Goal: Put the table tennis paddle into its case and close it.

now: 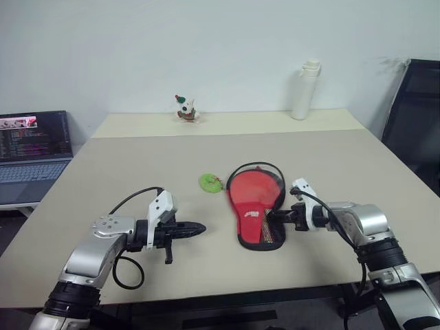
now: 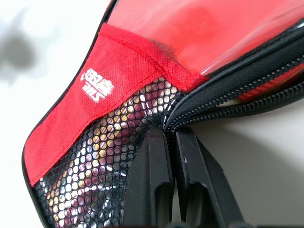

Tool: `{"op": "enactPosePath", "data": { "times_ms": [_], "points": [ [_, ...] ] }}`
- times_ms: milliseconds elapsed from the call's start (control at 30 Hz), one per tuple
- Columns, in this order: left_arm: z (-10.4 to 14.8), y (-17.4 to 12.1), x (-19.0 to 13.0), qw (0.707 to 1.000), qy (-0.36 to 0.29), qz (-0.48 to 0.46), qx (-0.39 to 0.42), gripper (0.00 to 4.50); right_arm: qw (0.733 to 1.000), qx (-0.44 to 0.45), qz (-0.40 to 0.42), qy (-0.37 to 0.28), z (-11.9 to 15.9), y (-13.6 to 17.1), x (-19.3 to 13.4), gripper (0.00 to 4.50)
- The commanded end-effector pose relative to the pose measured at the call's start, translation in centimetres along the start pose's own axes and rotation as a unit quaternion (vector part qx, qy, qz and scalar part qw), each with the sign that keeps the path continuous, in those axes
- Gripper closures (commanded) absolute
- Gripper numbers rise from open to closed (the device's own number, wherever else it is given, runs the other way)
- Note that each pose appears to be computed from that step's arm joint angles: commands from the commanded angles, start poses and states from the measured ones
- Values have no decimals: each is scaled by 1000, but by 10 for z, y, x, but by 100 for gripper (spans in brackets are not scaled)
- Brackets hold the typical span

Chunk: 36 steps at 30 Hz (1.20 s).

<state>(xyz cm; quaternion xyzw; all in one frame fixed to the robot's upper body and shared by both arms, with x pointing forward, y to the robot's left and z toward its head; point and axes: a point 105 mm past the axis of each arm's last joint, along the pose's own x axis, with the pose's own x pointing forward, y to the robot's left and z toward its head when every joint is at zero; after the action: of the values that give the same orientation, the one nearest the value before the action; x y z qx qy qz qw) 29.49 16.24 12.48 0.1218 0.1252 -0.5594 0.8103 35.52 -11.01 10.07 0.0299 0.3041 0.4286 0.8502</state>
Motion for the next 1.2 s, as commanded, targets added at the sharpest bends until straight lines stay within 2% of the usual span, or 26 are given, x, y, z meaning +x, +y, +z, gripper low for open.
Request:
{"op": "enactPosePath", "data": {
  "times_ms": [33, 133, 433, 800, 1000, 1133, 1200],
  "points": [
    [9, -7, -4, 1000, -10, -15, 12, 450, 998, -25, 61, -5, 4, 30, 3, 447],
    [10, -11, -3, 1000, -11, -24, 12, 450, 997, -20, 74, 3, -7, 44, 4, 447],
    [10, -10, -3, 999, -11, -27, 13, 450, 999, 4, 52, 16, -34, 60, -16, 447],
    [9, -6, 4, 999, -14, -34, 17, 450, 996, 84, 0, -4, -50, 61, -16, 447],
    [7, -2, 3, 999, -20, -22, 16, 450, 995, 92, -29, -1, -56, 52, -21, 447],
    [7, 5, 1, 1000, -27, 6, 10, 450, 995, 89, -45, -9, -56, 49, -30, 338],
    [7, 10, 0, 999, -32, 26, 8, 450, 995, 82, -51, -16, -54, 50, -35, 268]
  ]
}}
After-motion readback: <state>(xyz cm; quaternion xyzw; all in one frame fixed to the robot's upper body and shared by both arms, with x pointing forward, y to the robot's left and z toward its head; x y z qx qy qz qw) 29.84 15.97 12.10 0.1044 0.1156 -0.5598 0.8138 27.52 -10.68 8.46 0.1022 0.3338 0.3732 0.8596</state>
